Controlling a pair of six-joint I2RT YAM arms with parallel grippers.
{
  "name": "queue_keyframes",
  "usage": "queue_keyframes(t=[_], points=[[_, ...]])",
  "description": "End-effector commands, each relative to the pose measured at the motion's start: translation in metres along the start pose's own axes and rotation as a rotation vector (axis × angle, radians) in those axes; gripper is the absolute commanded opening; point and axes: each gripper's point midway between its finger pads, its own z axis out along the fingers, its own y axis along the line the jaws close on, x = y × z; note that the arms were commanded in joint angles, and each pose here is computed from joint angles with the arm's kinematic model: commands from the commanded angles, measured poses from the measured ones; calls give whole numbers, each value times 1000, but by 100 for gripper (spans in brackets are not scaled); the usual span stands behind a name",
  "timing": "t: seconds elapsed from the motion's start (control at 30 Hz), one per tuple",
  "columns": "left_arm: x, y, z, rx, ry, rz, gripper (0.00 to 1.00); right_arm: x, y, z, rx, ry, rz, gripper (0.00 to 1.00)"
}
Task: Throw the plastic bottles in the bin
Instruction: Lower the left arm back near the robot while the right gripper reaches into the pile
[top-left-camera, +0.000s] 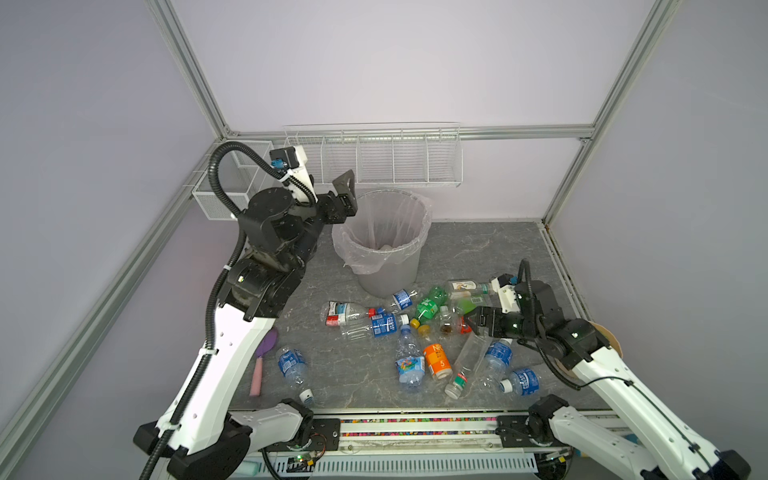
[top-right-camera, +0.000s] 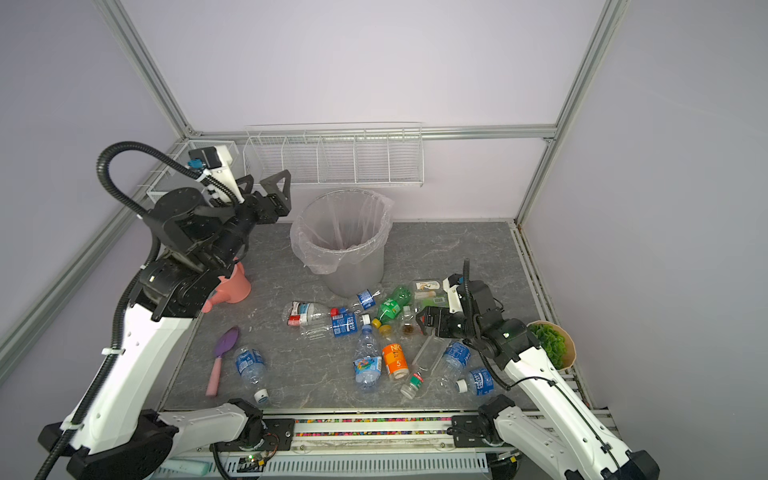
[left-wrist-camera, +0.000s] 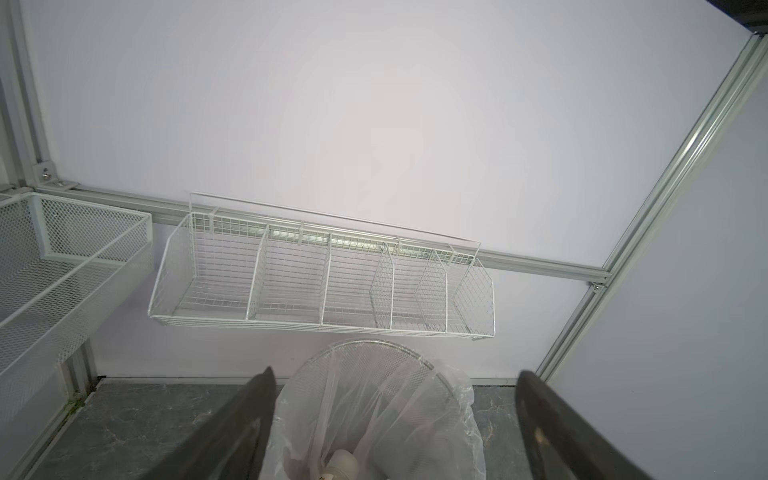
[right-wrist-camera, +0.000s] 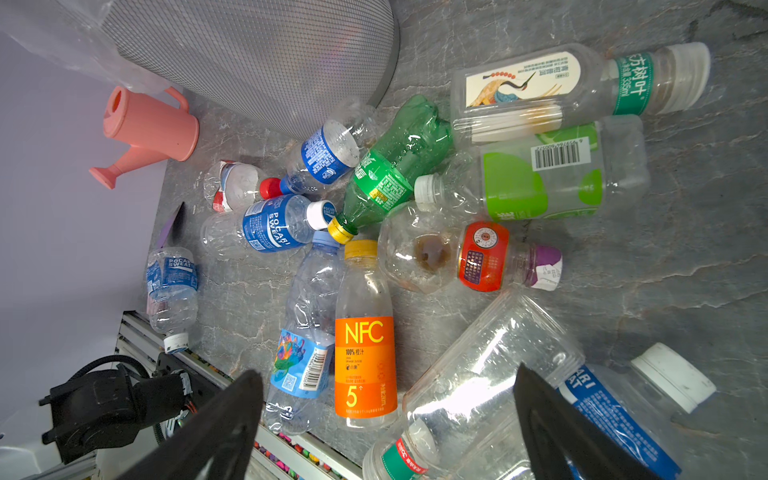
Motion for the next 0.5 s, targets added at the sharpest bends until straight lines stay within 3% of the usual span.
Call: queue_keyframes(t=[0.0,0.17,0.47], points=[[-10,-2,-18,45,-87,-19,88,-3,3,3,-6,-2,-13,97],[10,4,-40,74,-85,-32,84,-8,5,6,-4,6,-30,98],[93,27,-58,41,101,-78,80,-14,13,12,-24,25,-61,99]])
